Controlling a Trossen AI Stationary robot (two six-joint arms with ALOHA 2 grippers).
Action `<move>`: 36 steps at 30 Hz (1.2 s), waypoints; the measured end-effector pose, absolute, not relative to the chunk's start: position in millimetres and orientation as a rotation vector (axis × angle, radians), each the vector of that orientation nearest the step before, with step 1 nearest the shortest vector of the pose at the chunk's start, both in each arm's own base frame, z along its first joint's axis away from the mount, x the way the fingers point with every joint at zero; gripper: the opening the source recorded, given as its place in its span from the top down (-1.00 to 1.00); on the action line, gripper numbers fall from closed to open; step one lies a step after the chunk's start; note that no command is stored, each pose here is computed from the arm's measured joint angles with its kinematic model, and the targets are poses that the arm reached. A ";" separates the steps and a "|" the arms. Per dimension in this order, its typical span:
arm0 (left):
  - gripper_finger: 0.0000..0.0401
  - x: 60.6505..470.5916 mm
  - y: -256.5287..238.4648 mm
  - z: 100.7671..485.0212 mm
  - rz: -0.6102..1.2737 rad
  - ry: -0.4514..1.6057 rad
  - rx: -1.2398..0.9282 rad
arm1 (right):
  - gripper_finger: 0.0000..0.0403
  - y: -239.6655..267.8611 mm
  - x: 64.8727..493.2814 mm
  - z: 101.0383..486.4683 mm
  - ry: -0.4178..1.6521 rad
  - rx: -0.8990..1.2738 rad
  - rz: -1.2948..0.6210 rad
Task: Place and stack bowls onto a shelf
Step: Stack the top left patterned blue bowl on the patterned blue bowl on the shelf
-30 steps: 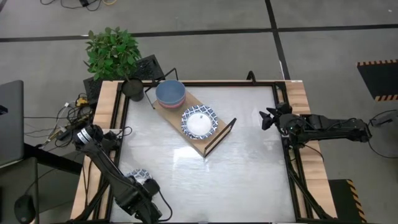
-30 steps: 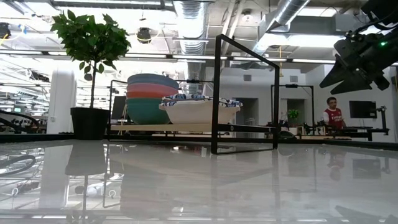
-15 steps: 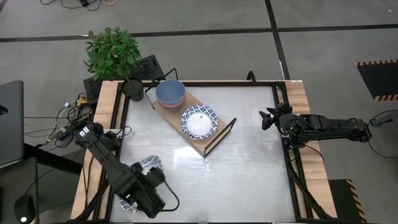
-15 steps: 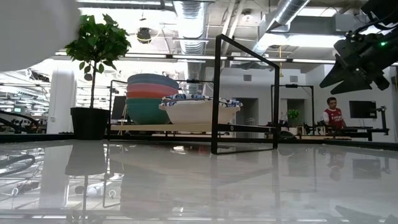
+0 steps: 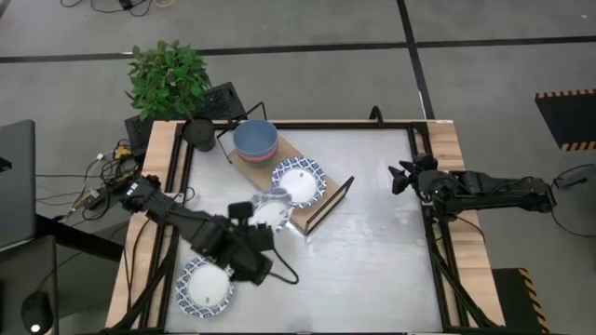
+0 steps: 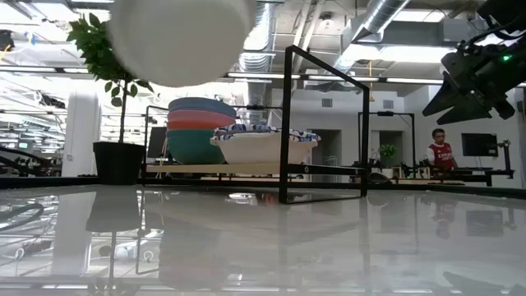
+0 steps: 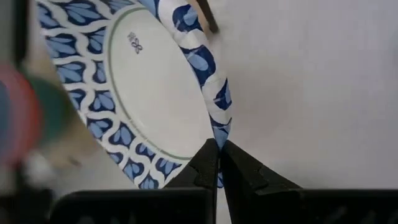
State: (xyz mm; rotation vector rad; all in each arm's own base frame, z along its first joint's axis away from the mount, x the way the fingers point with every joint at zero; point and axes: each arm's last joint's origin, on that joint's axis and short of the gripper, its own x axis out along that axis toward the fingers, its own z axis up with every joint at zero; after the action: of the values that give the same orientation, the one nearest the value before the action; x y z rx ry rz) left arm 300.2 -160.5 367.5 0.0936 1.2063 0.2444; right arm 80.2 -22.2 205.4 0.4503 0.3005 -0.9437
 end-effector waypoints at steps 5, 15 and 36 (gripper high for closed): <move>1.00 310.9 -139.0 368.6 0.155 1.212 0.420 | -0.29 -22.2 80.2 205.4 0.300 0.450 -0.944; 1.00 329.1 -92.3 371.1 0.137 1.254 0.811 | -0.29 -22.2 80.2 205.3 0.301 0.450 -0.944; 1.00 360.9 -24.8 350.8 0.110 1.275 0.836 | -0.29 -22.2 80.2 205.3 0.301 0.450 -0.944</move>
State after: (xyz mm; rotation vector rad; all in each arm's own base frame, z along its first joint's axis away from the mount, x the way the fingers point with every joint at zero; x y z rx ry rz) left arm 360.9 -24.8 350.8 0.8363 1.2748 0.1096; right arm 80.2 -22.2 205.3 0.4498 0.3015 -0.9438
